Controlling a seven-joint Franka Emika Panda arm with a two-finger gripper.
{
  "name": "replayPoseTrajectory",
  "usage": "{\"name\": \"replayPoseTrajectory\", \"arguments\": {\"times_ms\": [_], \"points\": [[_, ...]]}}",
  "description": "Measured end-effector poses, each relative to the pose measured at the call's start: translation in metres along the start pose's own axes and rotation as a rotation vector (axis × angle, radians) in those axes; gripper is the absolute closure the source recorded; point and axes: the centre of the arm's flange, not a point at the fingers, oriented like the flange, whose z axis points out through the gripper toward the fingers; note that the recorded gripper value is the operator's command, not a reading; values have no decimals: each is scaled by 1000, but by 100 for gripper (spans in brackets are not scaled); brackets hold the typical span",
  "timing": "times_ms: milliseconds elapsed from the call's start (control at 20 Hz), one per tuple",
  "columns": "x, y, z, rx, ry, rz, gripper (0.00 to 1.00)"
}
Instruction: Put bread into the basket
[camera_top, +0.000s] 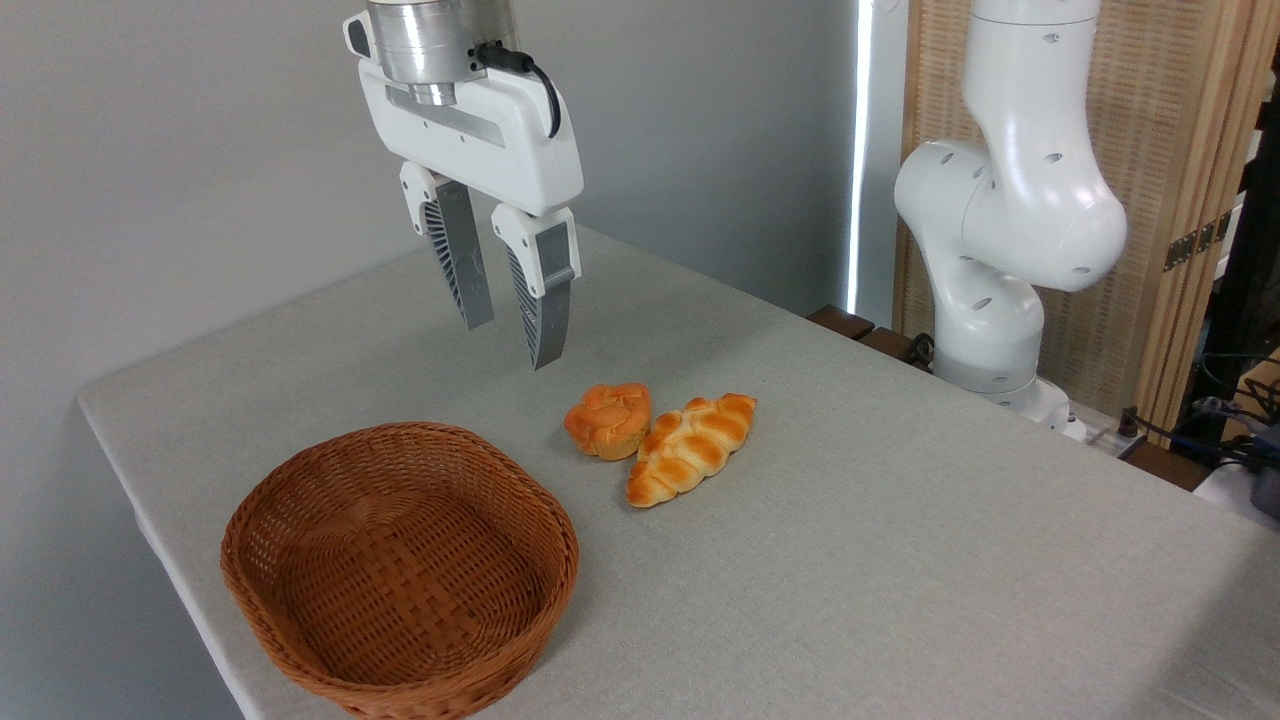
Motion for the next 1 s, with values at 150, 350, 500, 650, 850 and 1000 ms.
{"name": "replayPoseTrajectory", "arguments": {"times_ms": [150, 350, 500, 650, 850, 1000], "points": [[-1, 1, 3, -13, -19, 1, 0], [-1, 1, 6, -19, -28, 1, 0], [-1, 1, 6, -19, -28, 1, 0], [-2, 1, 7, -20, -29, 1, 0], [-2, 1, 7, -21, -30, 1, 0], [-1, 2, 7, -21, -31, 3, 0]]}}
